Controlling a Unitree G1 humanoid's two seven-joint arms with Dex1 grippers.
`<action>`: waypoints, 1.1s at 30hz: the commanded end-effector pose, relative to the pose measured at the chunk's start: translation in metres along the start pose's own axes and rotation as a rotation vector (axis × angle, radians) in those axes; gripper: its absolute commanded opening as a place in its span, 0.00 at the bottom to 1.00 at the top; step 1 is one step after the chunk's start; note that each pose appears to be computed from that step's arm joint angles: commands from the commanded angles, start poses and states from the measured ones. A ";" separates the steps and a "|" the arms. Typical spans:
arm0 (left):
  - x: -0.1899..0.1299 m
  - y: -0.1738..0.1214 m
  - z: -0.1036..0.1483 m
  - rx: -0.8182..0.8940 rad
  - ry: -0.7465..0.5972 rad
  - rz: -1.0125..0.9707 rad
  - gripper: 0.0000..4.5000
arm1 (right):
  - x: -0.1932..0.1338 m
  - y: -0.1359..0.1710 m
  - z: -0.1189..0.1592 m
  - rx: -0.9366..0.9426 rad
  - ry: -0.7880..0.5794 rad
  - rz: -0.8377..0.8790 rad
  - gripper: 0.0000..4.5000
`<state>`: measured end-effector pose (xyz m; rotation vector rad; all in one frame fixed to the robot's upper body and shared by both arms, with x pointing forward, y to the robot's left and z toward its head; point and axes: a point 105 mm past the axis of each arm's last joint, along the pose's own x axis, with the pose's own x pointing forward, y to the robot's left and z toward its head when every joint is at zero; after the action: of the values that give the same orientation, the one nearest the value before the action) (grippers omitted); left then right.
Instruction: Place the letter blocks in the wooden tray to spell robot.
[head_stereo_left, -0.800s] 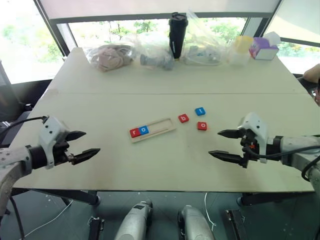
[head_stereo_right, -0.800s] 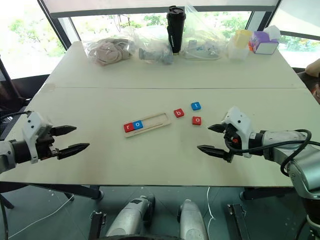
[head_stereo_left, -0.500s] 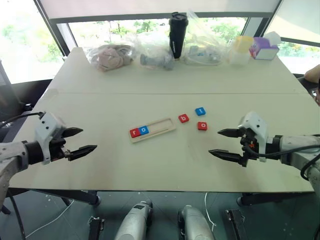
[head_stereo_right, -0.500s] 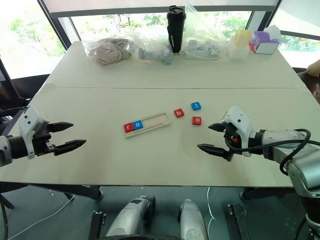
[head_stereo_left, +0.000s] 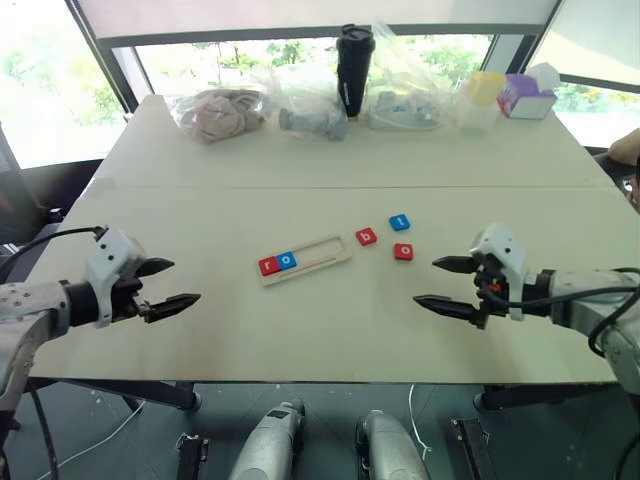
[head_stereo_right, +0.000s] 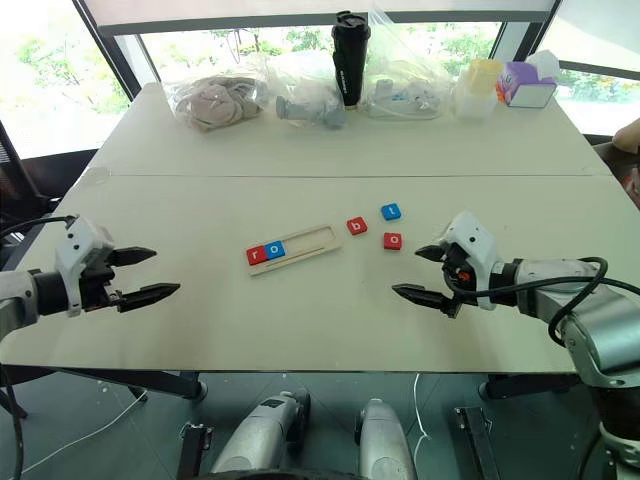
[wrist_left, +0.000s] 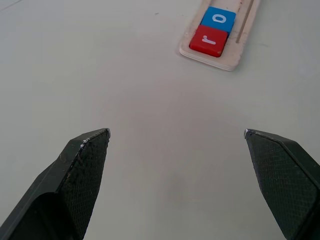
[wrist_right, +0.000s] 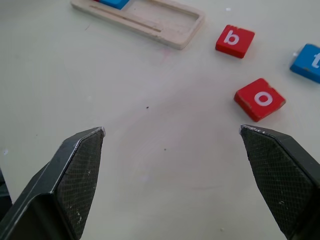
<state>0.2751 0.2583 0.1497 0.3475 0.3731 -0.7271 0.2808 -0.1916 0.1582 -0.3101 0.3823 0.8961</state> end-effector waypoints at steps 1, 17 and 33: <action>-0.003 0.004 0.009 0.051 -0.015 0.014 1.00 | -0.002 -0.003 0.008 -0.048 -0.011 -0.013 1.00; 0.092 -0.009 0.039 0.195 -0.030 -0.246 1.00 | 0.023 0.045 0.013 -0.049 -0.035 0.024 1.00; 0.148 -0.028 0.020 0.298 0.038 -0.346 1.00 | 0.021 0.048 0.011 -0.015 -0.055 -0.057 1.00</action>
<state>0.3616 0.1440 0.1039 0.5468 0.3414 -1.1191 0.2570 -0.1449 0.1443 -0.2898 0.3604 0.8562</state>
